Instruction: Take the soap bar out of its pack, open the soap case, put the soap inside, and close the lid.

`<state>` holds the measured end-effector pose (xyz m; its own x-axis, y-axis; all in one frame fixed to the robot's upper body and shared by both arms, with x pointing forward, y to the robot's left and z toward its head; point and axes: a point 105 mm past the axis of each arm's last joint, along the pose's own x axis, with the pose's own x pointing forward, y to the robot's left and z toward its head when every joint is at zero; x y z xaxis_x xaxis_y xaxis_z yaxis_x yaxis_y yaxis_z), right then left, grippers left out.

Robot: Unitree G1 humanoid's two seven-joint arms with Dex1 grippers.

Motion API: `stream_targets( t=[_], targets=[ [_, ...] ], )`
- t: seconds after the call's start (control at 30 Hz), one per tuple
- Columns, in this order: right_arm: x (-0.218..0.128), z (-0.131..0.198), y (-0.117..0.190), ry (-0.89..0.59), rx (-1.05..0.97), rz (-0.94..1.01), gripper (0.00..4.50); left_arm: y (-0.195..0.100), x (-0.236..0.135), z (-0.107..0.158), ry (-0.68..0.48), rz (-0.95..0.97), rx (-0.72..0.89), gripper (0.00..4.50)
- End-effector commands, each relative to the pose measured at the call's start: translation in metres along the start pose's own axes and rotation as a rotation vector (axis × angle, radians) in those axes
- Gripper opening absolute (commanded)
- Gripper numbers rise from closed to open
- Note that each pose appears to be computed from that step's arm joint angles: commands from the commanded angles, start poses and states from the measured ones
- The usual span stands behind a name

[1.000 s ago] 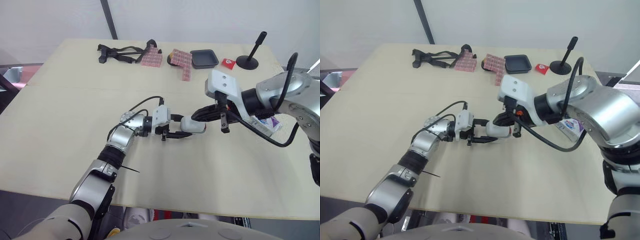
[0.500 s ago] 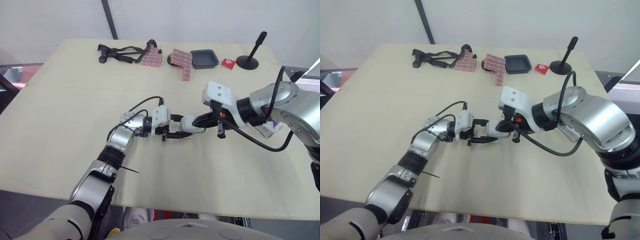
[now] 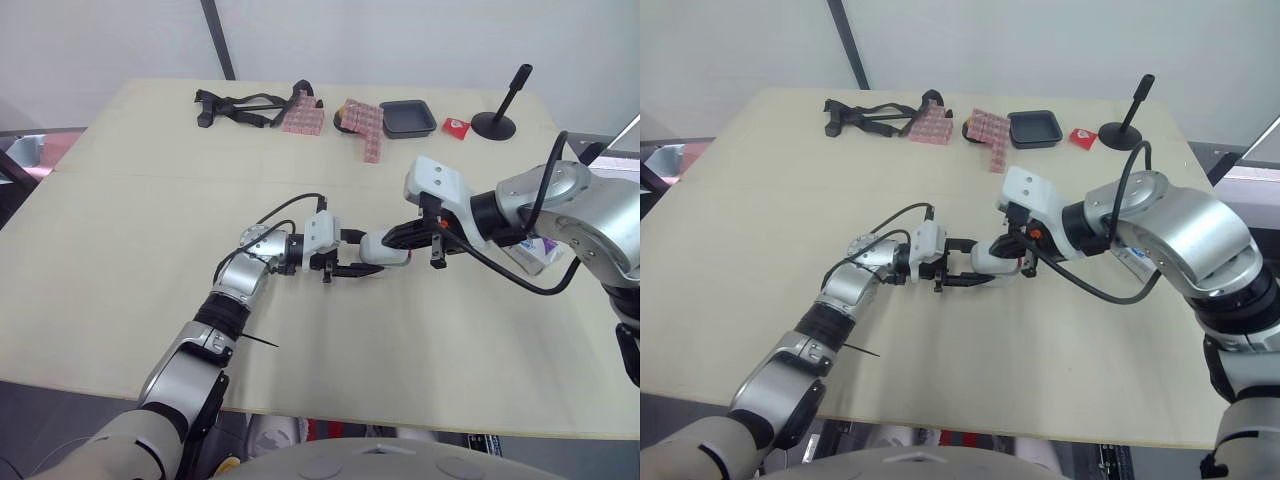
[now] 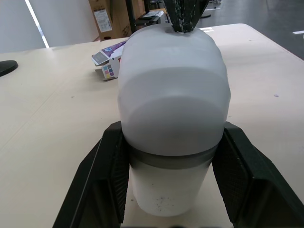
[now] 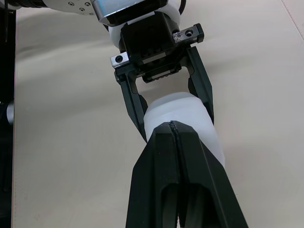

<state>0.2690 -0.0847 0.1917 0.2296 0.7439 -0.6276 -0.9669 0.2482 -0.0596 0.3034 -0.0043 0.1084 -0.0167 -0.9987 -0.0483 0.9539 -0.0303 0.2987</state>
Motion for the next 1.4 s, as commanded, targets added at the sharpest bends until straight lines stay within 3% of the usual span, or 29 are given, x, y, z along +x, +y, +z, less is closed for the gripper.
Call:
stream_targets(
  t=[0.03, 0.3, 0.9, 1.1, 1.23, 1.4],
  targets=[
    [0.001, -0.015, -0.008, 0.045, 0.048, -0.046, 0.03, -0.005, -0.004, -0.010, 0.051, -0.021, -0.017, 1.96],
    [0.003, -0.038, -0.017, 0.114, 0.091, -0.092, 0.03, -0.005, -0.004, -0.010, 0.052, -0.017, -0.013, 1.96],
    [0.011, -0.056, -0.012, 0.144, 0.104, -0.097, 0.03, -0.004, -0.005, -0.010, 0.056, -0.014, -0.012, 1.96],
    [0.002, -0.019, -0.016, -0.016, 0.032, -0.117, 0.03, -0.002, -0.006, -0.010, 0.052, -0.003, -0.012, 1.96],
    [-0.016, 0.013, -0.020, -0.180, -0.013, -0.143, 1.15, -0.001, -0.008, -0.009, 0.046, 0.005, -0.011, 1.96],
    [-0.044, 0.025, -0.014, -0.358, -0.032, -0.132, 2.86, 0.009, -0.012, -0.001, 0.007, 0.047, -0.050, 1.96]
  ],
)
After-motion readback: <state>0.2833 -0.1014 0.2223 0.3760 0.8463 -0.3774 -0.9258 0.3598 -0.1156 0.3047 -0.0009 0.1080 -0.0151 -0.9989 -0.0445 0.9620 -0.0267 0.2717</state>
